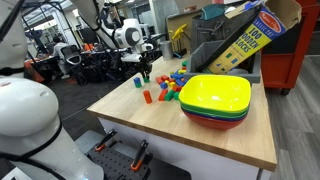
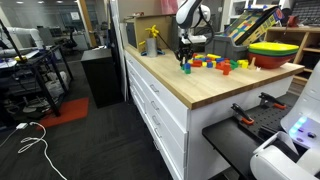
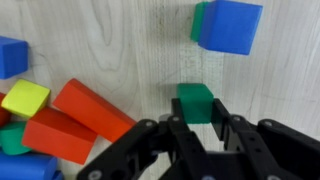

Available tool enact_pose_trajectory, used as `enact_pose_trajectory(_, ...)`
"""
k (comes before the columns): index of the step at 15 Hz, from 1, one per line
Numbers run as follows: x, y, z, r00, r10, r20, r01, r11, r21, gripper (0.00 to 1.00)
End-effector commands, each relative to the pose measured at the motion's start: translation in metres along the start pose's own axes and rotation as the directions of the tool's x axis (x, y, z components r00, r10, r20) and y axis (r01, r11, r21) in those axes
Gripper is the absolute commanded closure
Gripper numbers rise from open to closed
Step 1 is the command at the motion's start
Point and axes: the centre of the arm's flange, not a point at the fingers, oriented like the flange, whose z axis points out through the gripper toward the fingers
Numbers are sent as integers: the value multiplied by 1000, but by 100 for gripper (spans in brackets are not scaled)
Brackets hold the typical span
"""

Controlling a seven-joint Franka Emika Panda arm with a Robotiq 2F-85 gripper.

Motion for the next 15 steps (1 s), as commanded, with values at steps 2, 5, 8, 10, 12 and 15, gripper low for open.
enact_pose_trajectory(2, 2, 3, -25, 1000, 12, -14, -12, 1000, -9, 92)
enact_pose_trajectory(5, -2, 2, -40, 1000, 18, -25, -18, 1000, -2, 92)
enact_pose_trajectory(8, -8, 2, -56, 999, 29, -14, -30, 1000, -4, 92)
enact_pose_trajectory(10, -13, 3, -65, 999, 44, 4, -43, 999, -11, 92)
enact_pose_trajectory(12, -18, 4, -71, 998, 57, 23, -57, 998, -12, 92)
enact_pose_trajectory(15, -27, 1, -78, 996, 72, 49, -71, 997, -22, 92)
